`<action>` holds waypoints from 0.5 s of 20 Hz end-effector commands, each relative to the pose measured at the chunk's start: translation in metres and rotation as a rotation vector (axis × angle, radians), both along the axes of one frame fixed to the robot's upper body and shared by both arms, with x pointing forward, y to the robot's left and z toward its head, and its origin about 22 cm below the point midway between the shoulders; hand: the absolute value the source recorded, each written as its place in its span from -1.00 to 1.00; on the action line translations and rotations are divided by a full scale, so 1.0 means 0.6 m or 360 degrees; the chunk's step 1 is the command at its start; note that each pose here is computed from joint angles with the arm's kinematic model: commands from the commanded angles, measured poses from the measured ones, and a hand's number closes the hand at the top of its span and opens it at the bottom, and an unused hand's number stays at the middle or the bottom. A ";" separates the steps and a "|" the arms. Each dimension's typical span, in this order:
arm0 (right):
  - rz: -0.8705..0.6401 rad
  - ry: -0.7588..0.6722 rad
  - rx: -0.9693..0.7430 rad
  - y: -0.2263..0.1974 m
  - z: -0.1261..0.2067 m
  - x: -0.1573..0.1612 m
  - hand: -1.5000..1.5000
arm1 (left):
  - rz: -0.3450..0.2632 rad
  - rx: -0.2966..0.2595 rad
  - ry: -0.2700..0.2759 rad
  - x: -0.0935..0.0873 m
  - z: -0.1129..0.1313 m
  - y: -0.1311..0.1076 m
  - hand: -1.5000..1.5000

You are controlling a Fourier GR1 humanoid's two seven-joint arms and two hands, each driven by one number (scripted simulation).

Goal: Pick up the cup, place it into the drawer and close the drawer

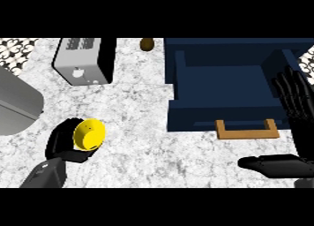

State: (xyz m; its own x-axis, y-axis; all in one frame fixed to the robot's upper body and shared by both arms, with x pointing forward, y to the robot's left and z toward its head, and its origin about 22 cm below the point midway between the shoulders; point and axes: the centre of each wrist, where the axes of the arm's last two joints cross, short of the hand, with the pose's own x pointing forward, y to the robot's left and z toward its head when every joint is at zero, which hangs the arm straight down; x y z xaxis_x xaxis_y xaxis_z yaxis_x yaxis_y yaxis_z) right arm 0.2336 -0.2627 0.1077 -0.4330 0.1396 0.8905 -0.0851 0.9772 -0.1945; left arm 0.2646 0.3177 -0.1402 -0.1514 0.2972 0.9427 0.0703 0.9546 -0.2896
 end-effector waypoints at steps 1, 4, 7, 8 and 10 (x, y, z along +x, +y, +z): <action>-0.0033 0.0004 -0.0028 -0.008 0.012 0.000 -1.00 | -0.0063 -0.0171 -0.0302 -0.002 0.002 0.002 1.00; -0.0028 -0.0027 0.0005 -0.001 0.009 0.000 -1.00 | 0.0093 -0.0148 -0.0349 0.035 0.026 -0.005 1.00; -0.0004 -0.0013 -0.0013 -0.036 -0.007 0.011 -1.00 | 0.0268 -0.0152 -0.0397 0.021 0.023 0.020 1.00; -0.0049 -0.0019 0.0002 -0.015 0.011 0.013 -1.00 | 0.0275 -0.0139 -0.0437 0.047 0.033 -0.018 1.00; -0.0015 -0.0006 -0.0013 -0.005 0.014 -0.008 -1.00 | 0.0223 -0.0149 -0.0462 0.020 0.018 -0.001 1.00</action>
State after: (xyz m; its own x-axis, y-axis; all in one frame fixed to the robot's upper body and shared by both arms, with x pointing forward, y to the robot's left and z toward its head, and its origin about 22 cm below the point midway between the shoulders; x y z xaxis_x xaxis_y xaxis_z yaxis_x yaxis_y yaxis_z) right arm 0.2361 -0.2680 0.1115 -0.4391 0.1489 0.8860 -0.0734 0.9769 -0.2005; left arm 0.2811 0.3160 -0.1272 -0.3092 0.2809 0.9086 -0.0330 0.9516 -0.3054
